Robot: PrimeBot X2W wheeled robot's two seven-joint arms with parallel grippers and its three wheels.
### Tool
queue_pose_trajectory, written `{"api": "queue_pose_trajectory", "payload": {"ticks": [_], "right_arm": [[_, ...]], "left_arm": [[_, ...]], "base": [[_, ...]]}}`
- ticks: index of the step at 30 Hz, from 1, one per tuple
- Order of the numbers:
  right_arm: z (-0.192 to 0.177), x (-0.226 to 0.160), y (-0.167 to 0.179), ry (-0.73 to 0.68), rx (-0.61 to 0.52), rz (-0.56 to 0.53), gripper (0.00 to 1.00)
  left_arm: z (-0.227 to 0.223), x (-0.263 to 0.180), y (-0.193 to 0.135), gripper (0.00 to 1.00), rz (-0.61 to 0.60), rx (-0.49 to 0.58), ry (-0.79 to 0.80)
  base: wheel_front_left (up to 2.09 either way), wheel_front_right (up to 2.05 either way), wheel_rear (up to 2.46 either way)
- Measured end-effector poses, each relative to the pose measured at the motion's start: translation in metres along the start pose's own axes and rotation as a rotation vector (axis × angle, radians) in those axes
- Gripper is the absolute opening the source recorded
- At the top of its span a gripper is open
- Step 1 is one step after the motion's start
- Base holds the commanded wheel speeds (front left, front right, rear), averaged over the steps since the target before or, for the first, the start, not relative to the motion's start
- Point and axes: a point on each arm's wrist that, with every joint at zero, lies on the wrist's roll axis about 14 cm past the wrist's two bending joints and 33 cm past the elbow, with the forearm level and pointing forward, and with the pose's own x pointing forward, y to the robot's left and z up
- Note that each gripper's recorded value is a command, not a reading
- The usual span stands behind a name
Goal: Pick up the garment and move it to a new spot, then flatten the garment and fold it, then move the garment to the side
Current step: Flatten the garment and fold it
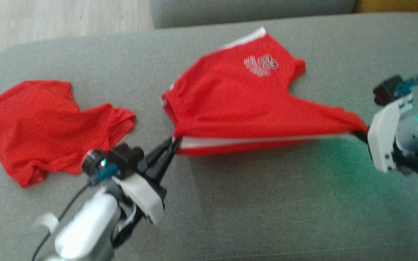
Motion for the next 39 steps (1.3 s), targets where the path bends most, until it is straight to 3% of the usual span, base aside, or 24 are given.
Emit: {"api": "queue_pose_trajectory", "payload": {"ticks": [7,10,19,26,39], "right_arm": [[-0.061,-0.033,0.014,0.135,0.015,0.046,0.0],[-0.065,-0.043,0.014,0.123,0.022,0.051,0.0],[-0.035,-0.043,0.006,0.05,0.005,0.037,0.0],[0.011,-0.032,-0.007,-0.013,-0.014,0.005,0.0],[0.079,0.018,-0.029,-0.003,-0.088,-0.056,0.0]], "left_arm": [[-0.005,-0.033,-0.039,0.0,-0.024,-0.039,-0.01],[-0.006,-0.041,-0.05,0.0,-0.03,-0.049,-0.016],[0.005,-0.037,-0.041,0.0,0.009,-0.067,-0.06],[0.023,-0.018,-0.022,0.0,0.05,-0.064,-0.113],[0.019,0.024,0.011,0.0,0.082,-0.065,-0.101]], "base": [[0.0,0.0,0.0],[0.0,0.0,0.0],[0.0,0.0,0.0],[0.0,0.0,0.0],[0.0,0.0,0.0]]}}
